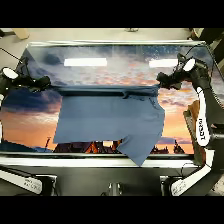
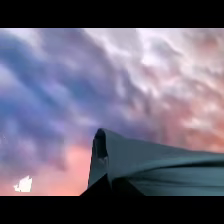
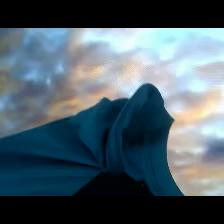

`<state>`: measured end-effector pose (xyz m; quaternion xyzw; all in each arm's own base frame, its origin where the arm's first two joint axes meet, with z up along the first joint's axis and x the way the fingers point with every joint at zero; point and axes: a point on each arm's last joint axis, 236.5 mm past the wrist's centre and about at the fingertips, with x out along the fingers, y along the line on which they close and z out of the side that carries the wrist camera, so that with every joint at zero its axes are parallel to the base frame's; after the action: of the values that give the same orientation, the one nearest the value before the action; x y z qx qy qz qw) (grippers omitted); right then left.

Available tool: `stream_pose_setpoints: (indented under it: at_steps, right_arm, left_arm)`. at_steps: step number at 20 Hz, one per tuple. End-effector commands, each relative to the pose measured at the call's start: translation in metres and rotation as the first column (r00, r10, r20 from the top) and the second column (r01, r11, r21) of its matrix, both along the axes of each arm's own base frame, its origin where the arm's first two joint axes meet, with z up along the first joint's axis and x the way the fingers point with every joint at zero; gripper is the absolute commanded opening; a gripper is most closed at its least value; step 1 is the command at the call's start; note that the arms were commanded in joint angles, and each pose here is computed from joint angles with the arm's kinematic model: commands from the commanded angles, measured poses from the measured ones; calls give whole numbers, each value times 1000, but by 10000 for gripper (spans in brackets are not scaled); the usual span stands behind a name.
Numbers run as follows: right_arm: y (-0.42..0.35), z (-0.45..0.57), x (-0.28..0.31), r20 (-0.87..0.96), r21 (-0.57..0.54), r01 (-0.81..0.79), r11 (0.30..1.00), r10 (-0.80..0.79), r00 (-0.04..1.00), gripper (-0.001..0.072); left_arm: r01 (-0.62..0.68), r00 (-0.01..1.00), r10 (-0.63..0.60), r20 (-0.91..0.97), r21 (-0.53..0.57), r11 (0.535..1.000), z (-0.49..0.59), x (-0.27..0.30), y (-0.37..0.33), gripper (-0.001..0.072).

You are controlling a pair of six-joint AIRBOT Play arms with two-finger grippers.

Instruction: Fold the shirts.

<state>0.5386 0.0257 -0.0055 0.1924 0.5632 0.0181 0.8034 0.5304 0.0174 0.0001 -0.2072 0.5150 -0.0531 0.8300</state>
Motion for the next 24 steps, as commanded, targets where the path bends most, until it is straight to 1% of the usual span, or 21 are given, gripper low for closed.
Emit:
stream_pose_setpoints:
  at_steps: [1, 2, 3, 4, 5, 6, 7, 8, 9, 10, 11, 13, 15, 17, 20, 22, 24]
  right_arm:
    - [-13, -2, -79, -288, -67, -127, 990, 103, 952, 26]
    - [-14, -6, -103, -374, -66, -148, 987, 113, 920, 25]
    - [-12, -14, -120, -432, -49, -149, 988, 113, 895, 25]
    - [-10, -32, -135, -486, -34, -121, 992, 90, 869, 25]
    - [-2, -48, -142, -509, -5, -83, 997, 69, 858, 25]
    - [11, -60, -145, -512, 47, -49, 998, 66, 856, 25]
    - [23, -66, -140, -495, 93, -9, 996, 54, 867, 27]
    - [30, -66, -131, -470, 121, 38, 992, 24, 882, 106]
    - [41, -58, -124, -446, 170, 52, 984, 29, 895, 325]
    - [45, -47, -121, -413, 200, 34, 979, 53, 909, 421]
    - [39, -33, -126, -392, 196, 0, 981, 78, 917, 431]
    - [0, -11, -151, -420, 106, -40, 994, 82, 904, 443]
    - [-41, -7, -189, -479, 15, -26, 1000, 30, 877, 440]
    - [-43, -21, -229, -488, 16, -4, 1000, 11, 873, 439]
    - [-26, -48, -269, -452, 35, -7, 999, 22, 892, 429]
    - [-23, -51, -281, -465, 40, -6, 999, 23, 885, 429]
    - [-21, -48, -281, -460, 47, -6, 999, 27, 888, 429]
  left_arm:
    - [147, 974, -147, -170, -17, 989, -6, -47, -5, 24]
    - [170, 945, -164, -284, 0, 985, -20, -74, 0, 24]
    - [153, 913, -132, -386, 22, 988, -38, -96, 6, 24]
    - [145, 883, -120, -453, 20, 989, -56, -114, 4, 24]
    - [148, 857, -130, -498, -3, 989, -73, -129, -3, 24]
    - [151, 837, -141, -529, -23, 988, -86, -140, -9, 25]
    - [148, 830, -144, -538, -37, 988, -93, -142, -14, 51]
    - [139, 838, -145, -526, -51, 989, -94, -139, -18, 173]
    - [132, 848, -143, -511, -59, 990, -88, -134, -18, 444]
    - [139, 853, -147, -502, -55, 989, -79, -131, -15, 569]
    - [153, 858, -156, -490, -46, 987, -65, -130, -7, 563]
    - [136, 868, -135, -478, -34, 990, -41, -136, 13, 543]
    - [99, 865, -106, -490, -41, 994, -34, -161, 24, 534]
    - [63, 839, -89, -536, -68, 996, -53, -208, 17, 533]
    - [63, 810, -113, -575, -105, 992, -93, -277, -11, 531]
    - [49, 808, -113, -578, -125, 991, -107, -296, -23, 531]
    - [20, 815, -117, -568, -174, 984, -112, -298, -36, 531]
